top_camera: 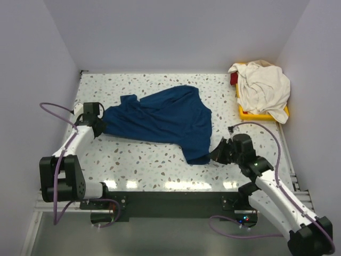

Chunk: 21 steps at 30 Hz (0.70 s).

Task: Fold and stack the t-shirts
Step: Flatten the tshirt out

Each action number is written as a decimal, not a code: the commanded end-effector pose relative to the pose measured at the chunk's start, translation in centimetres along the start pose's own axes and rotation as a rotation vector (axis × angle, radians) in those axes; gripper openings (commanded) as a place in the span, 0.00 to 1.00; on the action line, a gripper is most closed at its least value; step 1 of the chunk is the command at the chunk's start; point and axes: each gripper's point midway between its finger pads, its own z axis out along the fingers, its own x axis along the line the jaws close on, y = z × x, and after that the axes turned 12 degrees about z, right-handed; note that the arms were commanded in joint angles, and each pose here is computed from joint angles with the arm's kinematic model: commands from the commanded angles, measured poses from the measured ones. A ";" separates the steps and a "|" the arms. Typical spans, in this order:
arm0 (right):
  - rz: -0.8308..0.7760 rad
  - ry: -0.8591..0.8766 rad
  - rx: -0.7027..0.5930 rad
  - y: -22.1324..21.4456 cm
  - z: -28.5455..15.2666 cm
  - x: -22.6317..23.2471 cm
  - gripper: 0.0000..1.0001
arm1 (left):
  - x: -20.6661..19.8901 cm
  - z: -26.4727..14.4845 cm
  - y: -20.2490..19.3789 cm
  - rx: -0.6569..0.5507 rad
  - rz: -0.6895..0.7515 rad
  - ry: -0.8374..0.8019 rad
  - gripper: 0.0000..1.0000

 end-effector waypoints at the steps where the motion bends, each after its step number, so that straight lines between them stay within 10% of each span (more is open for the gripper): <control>1: -0.014 0.039 0.114 -3.6 -0.3 2.3 0.10 | -0.8 -0.8 2.1 -0.046 0.018 -0.036 0.00; 9: -0.169 -0.027 0.053 -3.4 0.6 4.3 0.72 | -1.3 -0.8 2.0 -0.034 0.033 -0.061 0.00; 21: -0.069 -0.220 -0.128 3.6 4.5 0.2 0.53 | -1.7 -0.9 1.6 -0.022 0.057 -0.094 0.00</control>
